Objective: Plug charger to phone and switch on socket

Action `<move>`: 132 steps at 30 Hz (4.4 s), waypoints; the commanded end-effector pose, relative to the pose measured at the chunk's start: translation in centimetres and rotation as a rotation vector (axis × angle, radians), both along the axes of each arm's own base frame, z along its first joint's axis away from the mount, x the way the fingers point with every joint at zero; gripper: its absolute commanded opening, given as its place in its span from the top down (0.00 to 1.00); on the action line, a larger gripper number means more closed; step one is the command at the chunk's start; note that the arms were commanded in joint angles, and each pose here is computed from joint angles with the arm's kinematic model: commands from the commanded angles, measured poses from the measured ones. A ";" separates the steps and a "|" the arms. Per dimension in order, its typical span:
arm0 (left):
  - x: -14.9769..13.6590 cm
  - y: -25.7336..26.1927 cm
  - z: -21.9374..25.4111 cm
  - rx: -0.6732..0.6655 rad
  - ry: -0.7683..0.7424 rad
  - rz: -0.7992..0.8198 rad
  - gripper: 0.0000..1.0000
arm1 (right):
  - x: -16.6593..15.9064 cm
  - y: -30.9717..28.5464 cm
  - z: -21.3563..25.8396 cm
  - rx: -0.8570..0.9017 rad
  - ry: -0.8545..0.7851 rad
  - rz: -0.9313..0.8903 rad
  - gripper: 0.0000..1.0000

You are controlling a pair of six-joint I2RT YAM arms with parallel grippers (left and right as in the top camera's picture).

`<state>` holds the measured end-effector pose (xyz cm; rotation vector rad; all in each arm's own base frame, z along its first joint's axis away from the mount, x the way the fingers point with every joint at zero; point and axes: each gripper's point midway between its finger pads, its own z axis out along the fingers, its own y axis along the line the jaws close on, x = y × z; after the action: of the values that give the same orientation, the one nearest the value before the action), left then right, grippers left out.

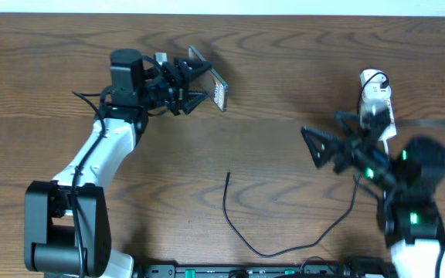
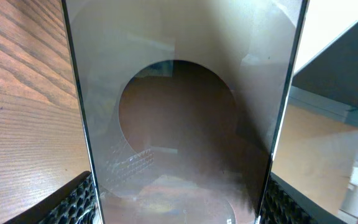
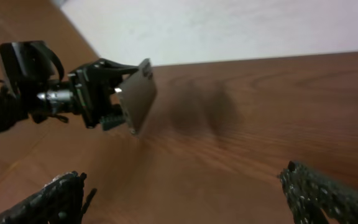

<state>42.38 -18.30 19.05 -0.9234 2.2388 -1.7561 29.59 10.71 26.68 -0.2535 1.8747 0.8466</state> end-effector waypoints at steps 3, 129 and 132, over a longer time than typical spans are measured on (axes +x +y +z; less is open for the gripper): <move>0.5 -1.4 1.7 0.039 -0.084 0.015 0.92 | 1.9 4.0 -0.5 -0.021 0.034 0.212 0.01; -0.5 -3.3 9.9 -0.115 -0.442 -0.142 0.03 | 8.2 10.4 0.6 0.995 0.813 -0.242 0.98; -0.3 -3.2 9.9 -0.139 -0.393 -0.119 0.03 | 7.9 11.2 1.7 0.993 0.763 -0.206 0.99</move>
<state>42.15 -21.45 27.13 -0.4102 2.0004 -1.9298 37.33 21.73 26.32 1.0045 1.8845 1.7327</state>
